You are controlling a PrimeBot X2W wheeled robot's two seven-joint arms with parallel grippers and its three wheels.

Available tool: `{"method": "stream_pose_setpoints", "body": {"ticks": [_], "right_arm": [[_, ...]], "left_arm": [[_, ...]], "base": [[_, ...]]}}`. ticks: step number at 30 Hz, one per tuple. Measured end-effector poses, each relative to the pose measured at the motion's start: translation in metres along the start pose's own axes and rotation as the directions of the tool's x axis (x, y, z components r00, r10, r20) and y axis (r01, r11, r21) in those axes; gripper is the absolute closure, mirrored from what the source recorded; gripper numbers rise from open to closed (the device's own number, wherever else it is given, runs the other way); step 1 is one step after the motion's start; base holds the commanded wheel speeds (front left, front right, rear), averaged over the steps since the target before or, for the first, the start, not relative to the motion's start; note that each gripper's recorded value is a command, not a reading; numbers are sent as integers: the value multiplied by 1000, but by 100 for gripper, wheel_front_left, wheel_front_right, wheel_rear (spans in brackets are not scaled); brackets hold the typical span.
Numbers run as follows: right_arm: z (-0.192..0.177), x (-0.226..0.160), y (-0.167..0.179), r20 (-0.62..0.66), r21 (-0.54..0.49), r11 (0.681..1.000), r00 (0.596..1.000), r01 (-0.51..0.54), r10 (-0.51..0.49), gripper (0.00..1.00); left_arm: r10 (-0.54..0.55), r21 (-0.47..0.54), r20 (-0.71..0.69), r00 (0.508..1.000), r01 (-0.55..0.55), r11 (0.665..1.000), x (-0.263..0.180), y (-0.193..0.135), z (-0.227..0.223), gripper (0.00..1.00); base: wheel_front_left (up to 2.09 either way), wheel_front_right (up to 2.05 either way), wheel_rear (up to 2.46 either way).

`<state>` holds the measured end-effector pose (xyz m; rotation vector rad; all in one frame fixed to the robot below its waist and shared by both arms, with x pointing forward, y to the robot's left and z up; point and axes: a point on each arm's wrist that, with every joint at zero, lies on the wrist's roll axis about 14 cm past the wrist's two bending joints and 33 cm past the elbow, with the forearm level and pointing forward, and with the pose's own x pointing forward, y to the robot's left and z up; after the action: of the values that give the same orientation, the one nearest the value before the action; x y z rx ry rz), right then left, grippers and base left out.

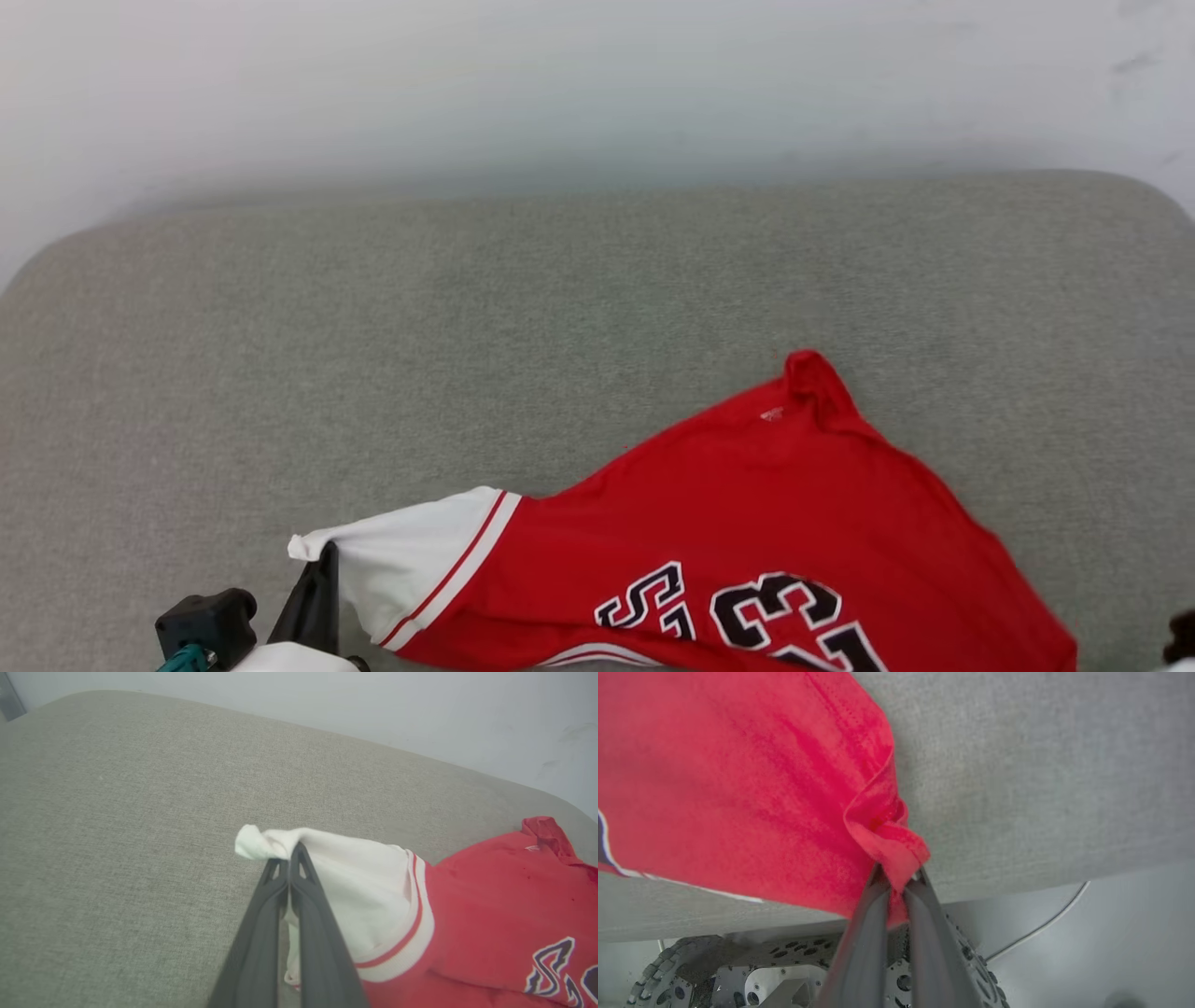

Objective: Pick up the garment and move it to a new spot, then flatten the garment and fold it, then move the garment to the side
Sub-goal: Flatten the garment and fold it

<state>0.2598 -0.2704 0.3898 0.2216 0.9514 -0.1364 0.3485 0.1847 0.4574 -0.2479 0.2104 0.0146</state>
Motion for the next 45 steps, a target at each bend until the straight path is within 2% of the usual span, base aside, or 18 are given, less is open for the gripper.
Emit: {"method": "stream_pose_setpoints", "body": {"ticks": [5, 6, 7, 8, 12, 14, 19, 22, 24, 26, 28, 30, 34, 37, 41, 45], "right_arm": [[-56, -13, 0, -59, 105, 994, 998, 14, -7, 100], [-62, -14, 1, -63, 123, 992, 998, 10, -3, 89], [-67, -15, 1, -66, 134, 991, 998, 12, -3, 39], [-70, -15, 2, -65, 125, 992, 998, 17, -9, 0], [-51, -12, 9, 75, 133, 991, 997, -11, 1, 0], [-30, -11, 13, 179, 130, 991, 984, -27, 3, 0], [40, -14, 23, 470, 82, 994, 882, -67, 20, 0], [75, -13, 29, 568, 32, 996, 821, -81, 48, 0], [93, -5, 39, 584, -7, 995, 807, -99, 84, 0], [106, 6, 51, 565, -50, 991, 815, -122, 128, 0], [113, 20, 66, 506, -107, 984, 844, -145, 179, 0], [114, 35, 80, 401, -178, 970, 887, -167, 227, 0], [122, 54, 106, 228, -292, 933, 932, -212, 283, 0], [125, 66, 121, 115, -369, 900, 949, -233, 293, 0], [134, 82, 140, 29, -452, 855, 954, -254, 299, 0], [127, 105, 146, -74, -483, 831, 959, -275, 275, 0]], "left_arm": [[-25, 9, -11, 1000, 25, 1000, 1, -6, -1, 100], [-28, 10, -14, 1000, 28, 1000, 1, -7, -1, 100], [-31, 12, -15, 999, 31, 999, 2, -8, -1, 100], [-34, 13, -21, 999, 34, 999, 3, -8, -2, 100], [-45, 14, -32, 998, 45, 999, 4, -12, -5, 100], [-49, 14, -37, 998, 50, 999, 6, -14, -6, 100], [-57, 11, -42, 997, 57, 998, 10, -17, -7, 100], [-65, 7, -43, 997, 65, 998, 15, -20, -7, 100], [-72, 6, -36, 997, 73, 997, 20, -23, -5, 100], [-81, 6, -29, 996, 81, 997, 25, -26, -3, 100], [-92, 5, -24, 996, 92, 996, 31, -29, -2, 100], [-98, 4, -19, 995, 98, 995, 36, -31, -1, 100], [-103, 3, -14, 995, 103, 995, 44, -31, -1, 100], [-113, 3, -8, 994, 113, 994, 50, -34, -1, 100], [-123, 7, 0, 992, 123, 992, 61, -36, 0, 100], [-124, 8, 2, 992, 124, 992, 69, -35, -1, 100]], "base": [[0, 0, 0], [0, 0, 0], [0, 0, 0], [0, 0, 0], [0, 0, 0], [0, 0, 0], [0, 0, 0], [0, 0, 0], [0, 0, 0], [0, 0, 0], [0, 0, 0], [0, 0, 0], [0, 0, 0], [0, 0, 0], [0, 0, 0], [0, 0, 0]]}}
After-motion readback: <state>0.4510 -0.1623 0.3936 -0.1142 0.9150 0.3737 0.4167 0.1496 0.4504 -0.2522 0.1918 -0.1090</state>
